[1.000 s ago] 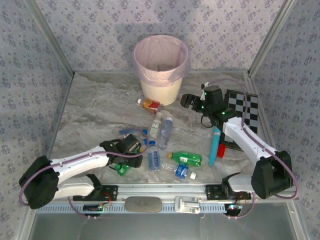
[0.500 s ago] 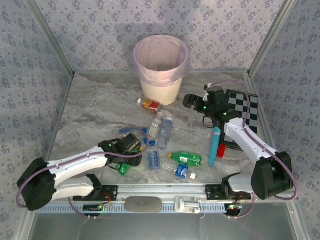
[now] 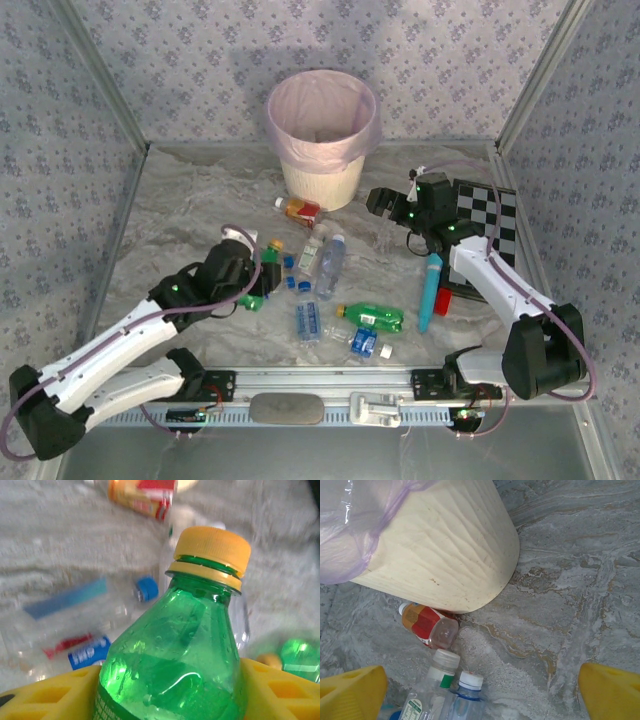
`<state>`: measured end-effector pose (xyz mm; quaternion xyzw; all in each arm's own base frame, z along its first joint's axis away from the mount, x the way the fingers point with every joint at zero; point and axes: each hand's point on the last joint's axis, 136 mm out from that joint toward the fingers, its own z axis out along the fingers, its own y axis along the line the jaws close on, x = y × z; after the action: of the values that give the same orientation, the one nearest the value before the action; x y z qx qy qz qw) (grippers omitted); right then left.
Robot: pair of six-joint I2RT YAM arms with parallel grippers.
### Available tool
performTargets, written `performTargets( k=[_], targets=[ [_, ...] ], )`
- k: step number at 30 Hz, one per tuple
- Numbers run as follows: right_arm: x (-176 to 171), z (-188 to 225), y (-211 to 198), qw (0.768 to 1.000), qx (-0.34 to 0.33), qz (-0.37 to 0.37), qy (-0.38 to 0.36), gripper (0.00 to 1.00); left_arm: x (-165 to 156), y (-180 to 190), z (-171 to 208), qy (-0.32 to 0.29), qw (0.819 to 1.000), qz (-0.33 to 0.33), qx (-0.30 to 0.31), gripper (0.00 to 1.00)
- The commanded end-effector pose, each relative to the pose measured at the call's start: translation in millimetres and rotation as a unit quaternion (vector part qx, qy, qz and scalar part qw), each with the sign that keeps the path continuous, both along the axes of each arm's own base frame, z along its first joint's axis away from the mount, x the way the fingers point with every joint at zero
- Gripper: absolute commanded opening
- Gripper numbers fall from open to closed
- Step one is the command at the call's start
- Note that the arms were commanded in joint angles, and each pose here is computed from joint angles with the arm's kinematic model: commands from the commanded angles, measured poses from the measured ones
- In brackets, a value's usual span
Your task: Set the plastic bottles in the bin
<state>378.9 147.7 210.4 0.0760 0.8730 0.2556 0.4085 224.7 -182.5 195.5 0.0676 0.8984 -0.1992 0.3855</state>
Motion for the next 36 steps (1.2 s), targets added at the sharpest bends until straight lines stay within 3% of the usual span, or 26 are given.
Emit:
performTargets(
  k=[1, 9, 18, 27, 36],
  targets=[
    [-2, 5, 1, 1.0, 0.012, 0.005, -0.004, 1.0, 34, -14, 70, -0.109, 0.991, 0.008, -0.08, 0.47],
    [-7, -4, 0, 1.0, -0.003, 0.004, 0.021, 1.0, 86, -39, 183, -0.233, 0.965, -0.035, -0.119, 0.47],
    [-27, -15, 13, 0.999, -0.001, 0.032, 0.031, 1.0, 152, -83, 257, -0.298, 0.944, -0.09, -0.109, 0.47],
    [-46, -14, 19, 0.998, 0.018, 0.053, 0.028, 1.0, 238, -106, 282, -0.337, 0.935, -0.09, -0.057, 0.47],
    [-52, -10, 22, 0.998, 0.021, 0.058, 0.02, 1.0, 311, -128, 260, -0.299, 0.95, -0.08, -0.046, 0.48]
  ],
)
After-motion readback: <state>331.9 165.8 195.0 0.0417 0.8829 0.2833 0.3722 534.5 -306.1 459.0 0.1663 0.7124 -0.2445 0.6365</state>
